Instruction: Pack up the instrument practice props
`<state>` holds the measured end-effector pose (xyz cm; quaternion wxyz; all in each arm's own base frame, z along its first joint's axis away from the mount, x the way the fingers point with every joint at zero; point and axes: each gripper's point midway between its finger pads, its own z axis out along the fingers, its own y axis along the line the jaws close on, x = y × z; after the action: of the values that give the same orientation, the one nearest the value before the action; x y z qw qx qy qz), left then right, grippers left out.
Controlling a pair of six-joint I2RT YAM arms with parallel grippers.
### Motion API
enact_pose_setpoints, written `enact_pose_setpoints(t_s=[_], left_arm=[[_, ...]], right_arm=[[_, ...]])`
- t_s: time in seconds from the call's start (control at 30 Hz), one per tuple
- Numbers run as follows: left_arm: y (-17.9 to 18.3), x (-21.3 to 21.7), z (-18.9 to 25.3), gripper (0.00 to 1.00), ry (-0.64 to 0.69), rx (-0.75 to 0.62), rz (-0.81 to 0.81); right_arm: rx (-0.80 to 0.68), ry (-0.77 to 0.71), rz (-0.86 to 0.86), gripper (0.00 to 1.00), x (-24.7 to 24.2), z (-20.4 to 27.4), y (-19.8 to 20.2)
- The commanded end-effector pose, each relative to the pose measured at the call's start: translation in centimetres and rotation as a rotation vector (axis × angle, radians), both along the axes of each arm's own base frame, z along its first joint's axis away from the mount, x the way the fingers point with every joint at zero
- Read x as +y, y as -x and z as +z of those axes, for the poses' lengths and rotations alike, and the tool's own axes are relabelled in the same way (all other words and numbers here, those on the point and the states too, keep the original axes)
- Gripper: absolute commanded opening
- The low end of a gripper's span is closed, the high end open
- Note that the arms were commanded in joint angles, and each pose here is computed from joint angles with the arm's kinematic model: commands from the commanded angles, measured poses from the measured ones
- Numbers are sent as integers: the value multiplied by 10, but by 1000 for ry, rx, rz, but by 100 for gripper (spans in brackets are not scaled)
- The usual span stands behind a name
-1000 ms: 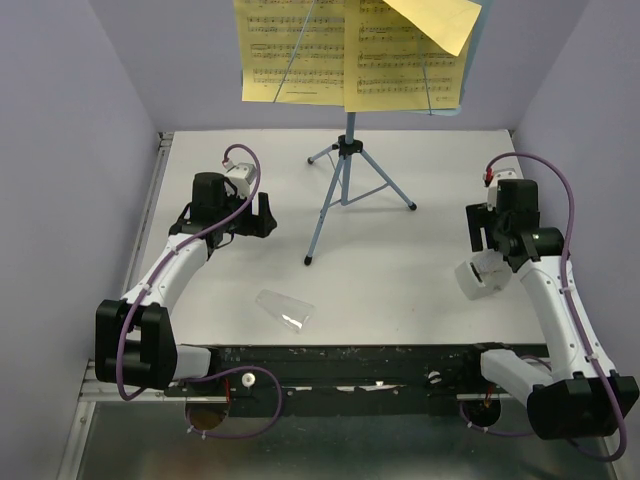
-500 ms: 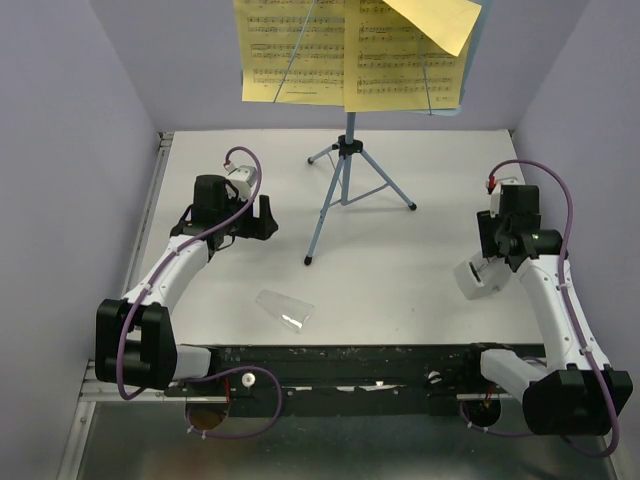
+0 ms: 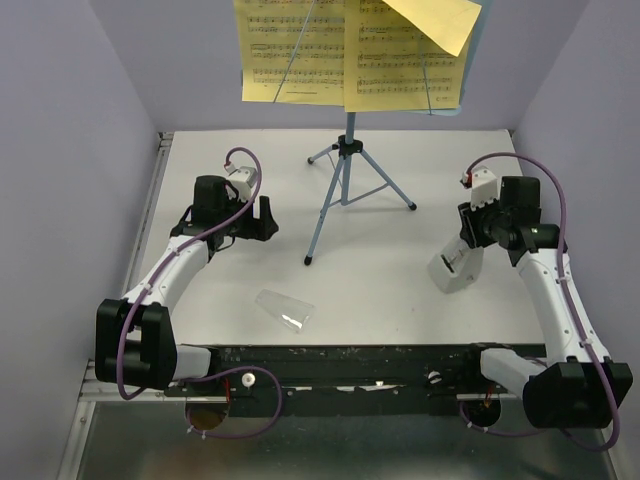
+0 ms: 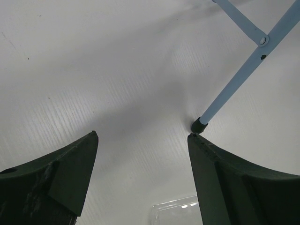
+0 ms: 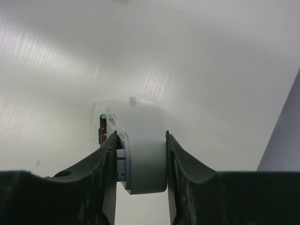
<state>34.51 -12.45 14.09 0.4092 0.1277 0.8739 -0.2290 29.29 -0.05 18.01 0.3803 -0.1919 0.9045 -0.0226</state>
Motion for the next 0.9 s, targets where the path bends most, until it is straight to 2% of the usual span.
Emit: enact_pose_setpoints(t_s=[0.0, 0.23, 0.37, 0.4, 0.43, 0.5, 0.53, 0.7, 0.77, 0.87], left_arm=[[6, -4, 2, 87, 5, -19, -38], [11, -6, 2, 88, 2, -30, -68], [16, -7, 5, 88, 1, -36, -91], [17, -8, 5, 88, -3, -38, -96], [17, -7, 4, 88, -5, -36, -94], [20, -6, 4, 88, -12, -38, -102], [21, -5, 4, 88, -16, -39, -103], [28, -6, 4, 88, -21, -44, -118], [29, -5, 3, 88, -19, -44, -119], [29, -5, 1, 88, -20, -43, -118]], right_arm=[[87, -152, 318, 5, 62, -11, 18], [-43, -45, 934, 6, 144, -6, 47], [-108, -21, 1191, 10, 177, -6, 61], [-125, -3, 1250, 15, 184, -7, 64], [-143, 22, 1304, 25, 188, -10, 65], [-171, 64, 1364, 65, 194, -11, 63], [-166, 62, 1354, 73, 195, -9, 60], [-55, -65, 1053, 85, 199, 23, 33], [-24, -162, 931, 99, 203, 41, 33], [47, -257, 699, 100, 202, 53, 29]])
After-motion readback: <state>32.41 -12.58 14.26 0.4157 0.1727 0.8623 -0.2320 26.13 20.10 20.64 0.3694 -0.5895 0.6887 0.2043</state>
